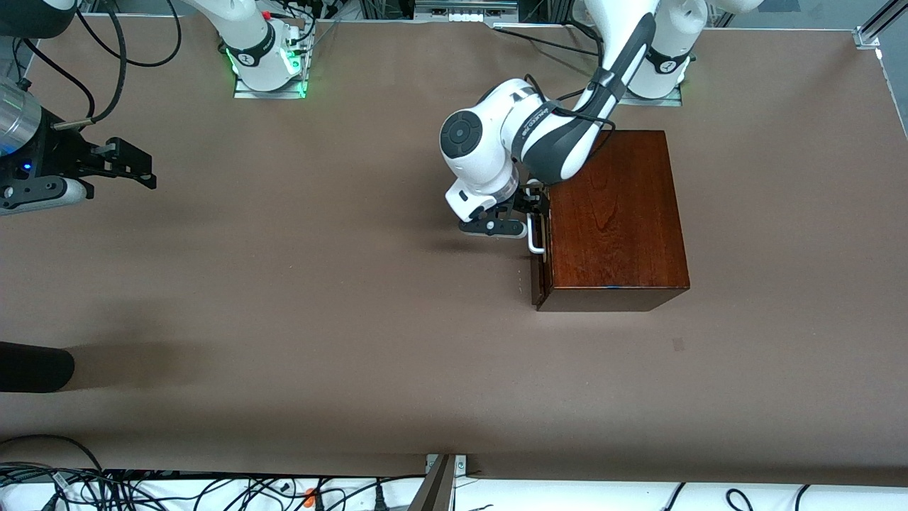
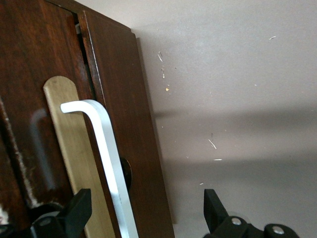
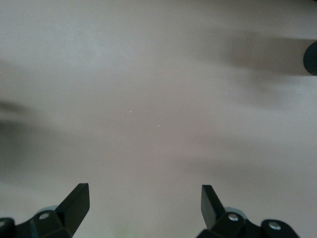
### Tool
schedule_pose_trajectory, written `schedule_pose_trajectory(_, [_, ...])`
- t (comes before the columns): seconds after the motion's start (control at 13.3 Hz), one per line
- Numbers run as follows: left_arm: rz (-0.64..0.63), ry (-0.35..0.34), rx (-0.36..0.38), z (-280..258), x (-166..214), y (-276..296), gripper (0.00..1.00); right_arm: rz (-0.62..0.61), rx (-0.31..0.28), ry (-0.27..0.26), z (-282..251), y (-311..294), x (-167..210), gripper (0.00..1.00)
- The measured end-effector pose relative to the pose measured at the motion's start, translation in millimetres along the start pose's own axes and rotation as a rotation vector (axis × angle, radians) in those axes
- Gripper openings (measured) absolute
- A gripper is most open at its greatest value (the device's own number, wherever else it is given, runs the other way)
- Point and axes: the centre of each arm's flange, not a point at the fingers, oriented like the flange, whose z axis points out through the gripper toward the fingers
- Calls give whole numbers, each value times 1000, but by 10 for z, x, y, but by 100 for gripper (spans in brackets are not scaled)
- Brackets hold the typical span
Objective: Open drawer, take yellow block, close drawer
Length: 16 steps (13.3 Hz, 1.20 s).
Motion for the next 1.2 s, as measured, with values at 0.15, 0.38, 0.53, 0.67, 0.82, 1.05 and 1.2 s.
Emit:
schedule_pose_trajectory(0.15, [-1, -5, 5, 60, 9, 20, 100, 0, 0, 0, 0, 0, 0, 100])
schedule_pose_trajectory(0.38, [-10, -2, 1, 90, 17, 49, 100, 0, 0, 0, 0, 0, 0, 100])
schedule_pose_trajectory(0.53, [-32, 1, -3, 164, 39, 87, 100, 0, 0, 0, 0, 0, 0, 100])
schedule_pose_trajectory(0.67, [-50, 5, -8, 238, 50, 145, 100, 0, 0, 0, 0, 1, 0, 100])
schedule_pose_trajectory(0.82, [-60, 12, -13, 234, 56, 159, 100, 1, 0, 0, 0, 2, 0, 100])
schedule_pose_trajectory(1.05, [-79, 16, -73, 168, 61, 226, 100, 1, 0, 0, 0, 3, 0, 100])
schedule_pose_trajectory(1.2, [-92, 21, -120, 116, 77, 264, 100, 1, 0, 0, 0, 3, 0, 100])
